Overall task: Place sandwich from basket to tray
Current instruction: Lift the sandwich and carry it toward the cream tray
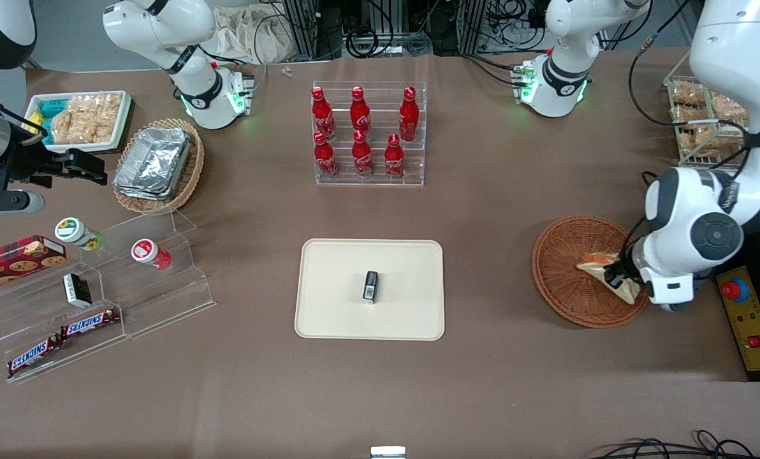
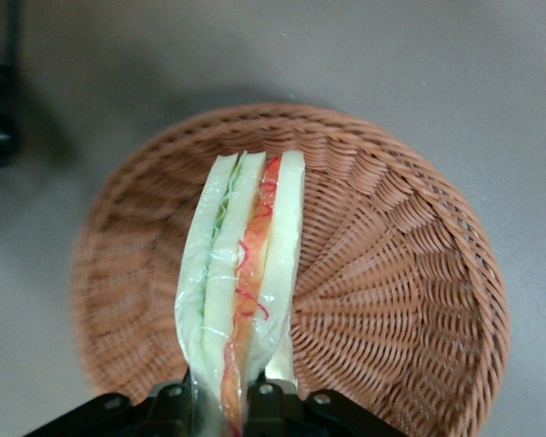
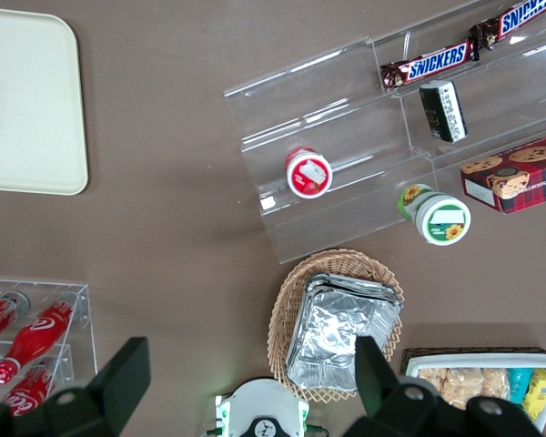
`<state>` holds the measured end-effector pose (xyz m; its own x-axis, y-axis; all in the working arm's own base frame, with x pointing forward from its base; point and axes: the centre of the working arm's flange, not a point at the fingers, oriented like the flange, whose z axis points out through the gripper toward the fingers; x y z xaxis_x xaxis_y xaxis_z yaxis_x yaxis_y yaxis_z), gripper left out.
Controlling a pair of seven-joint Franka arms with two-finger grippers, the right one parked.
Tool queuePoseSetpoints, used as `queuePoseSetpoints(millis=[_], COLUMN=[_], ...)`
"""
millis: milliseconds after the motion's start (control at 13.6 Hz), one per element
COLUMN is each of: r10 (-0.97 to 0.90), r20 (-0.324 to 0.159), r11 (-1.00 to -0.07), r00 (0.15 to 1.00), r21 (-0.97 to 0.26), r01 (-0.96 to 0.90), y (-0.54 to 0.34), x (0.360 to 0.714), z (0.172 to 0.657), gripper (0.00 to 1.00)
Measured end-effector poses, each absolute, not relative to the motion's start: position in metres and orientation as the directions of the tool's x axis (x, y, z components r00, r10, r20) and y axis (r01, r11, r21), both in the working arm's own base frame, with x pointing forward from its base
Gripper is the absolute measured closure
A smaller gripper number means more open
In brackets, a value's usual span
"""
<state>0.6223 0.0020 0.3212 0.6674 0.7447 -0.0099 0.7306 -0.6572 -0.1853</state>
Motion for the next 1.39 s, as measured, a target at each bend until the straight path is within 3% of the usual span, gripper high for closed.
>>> queuePoseSetpoints(millis=[440, 734, 1101, 1394], r10=[0.689, 0.484, 0.172, 0.041], r20=[-0.033, -0.053, -0.151, -0.131], r11=[-0.712, -0.870, -0.982, -0.995], r00=[0.724, 0.874, 0.973, 0.990], r21=[-0.214, -0.143, -0.103, -0.092], r01=[0.668, 0.473, 0.158, 0.029], y=[-0.043, -0.113, -0.227, -0.333], x=[0.639, 0.634, 0.619, 0.616], z=[0.443, 0.483, 0.437, 0.370], gripper=[0.81, 0.81, 0.81, 0.81])
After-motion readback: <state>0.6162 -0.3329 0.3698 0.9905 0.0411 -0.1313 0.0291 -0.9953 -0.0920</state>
